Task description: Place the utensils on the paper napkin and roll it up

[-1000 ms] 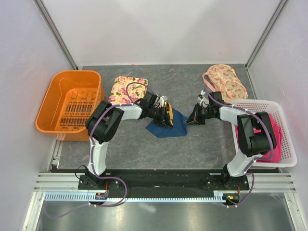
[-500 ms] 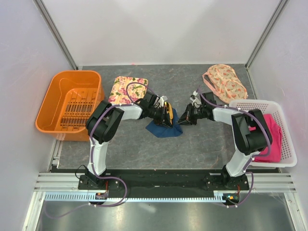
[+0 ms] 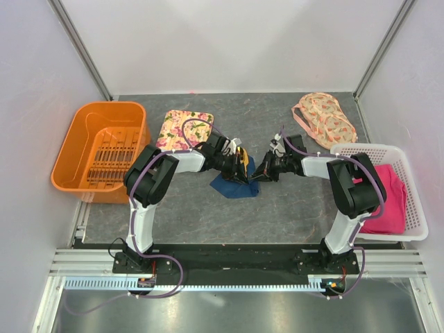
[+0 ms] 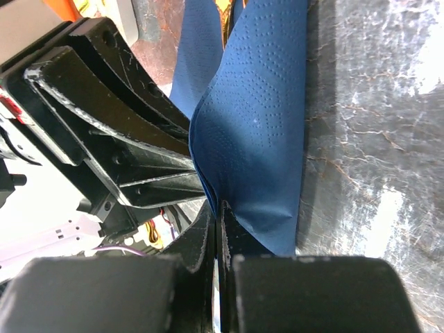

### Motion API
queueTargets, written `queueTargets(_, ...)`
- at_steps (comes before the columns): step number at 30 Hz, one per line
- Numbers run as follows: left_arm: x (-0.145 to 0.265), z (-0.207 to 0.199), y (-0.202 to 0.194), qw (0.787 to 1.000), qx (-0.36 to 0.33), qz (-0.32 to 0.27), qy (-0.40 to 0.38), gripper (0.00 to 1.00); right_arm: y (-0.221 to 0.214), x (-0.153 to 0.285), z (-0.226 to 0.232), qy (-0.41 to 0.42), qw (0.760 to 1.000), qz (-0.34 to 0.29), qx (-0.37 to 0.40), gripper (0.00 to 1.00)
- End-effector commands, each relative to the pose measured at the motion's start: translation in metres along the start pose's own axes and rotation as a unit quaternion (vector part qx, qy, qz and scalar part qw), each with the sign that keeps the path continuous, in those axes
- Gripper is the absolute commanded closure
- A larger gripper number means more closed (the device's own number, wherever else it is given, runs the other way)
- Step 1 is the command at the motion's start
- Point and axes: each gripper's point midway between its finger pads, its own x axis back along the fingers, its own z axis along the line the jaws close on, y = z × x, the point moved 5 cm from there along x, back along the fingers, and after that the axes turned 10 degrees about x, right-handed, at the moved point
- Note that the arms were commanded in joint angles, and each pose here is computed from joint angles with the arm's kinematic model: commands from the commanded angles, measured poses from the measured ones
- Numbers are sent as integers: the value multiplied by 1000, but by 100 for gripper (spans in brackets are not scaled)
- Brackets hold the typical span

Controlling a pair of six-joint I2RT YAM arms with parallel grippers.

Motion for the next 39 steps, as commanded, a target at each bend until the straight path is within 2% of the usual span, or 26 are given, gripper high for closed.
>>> queueTargets(1,10,-17,8,1000,-12,-14,-17,90,1,-3,-2,3,1000,-6,3,100)
queueTargets(11,27,-32,1,999,-9,-13,-38,87,1,-3,-5,-6,1000,-5,7,100)
queueTargets(21,43,-20,-24,1000,9,3,-26,86,2,-2,-4,-7,1000,-6,11,100)
queueTargets(29,42,2,-33,1000,26,10,5,91,4,1,2,-3,1000,-12,16,100)
queueTargets(39,40,7,-30,1000,28,7,13,93,3,0,16,12,1000,-17,24,100)
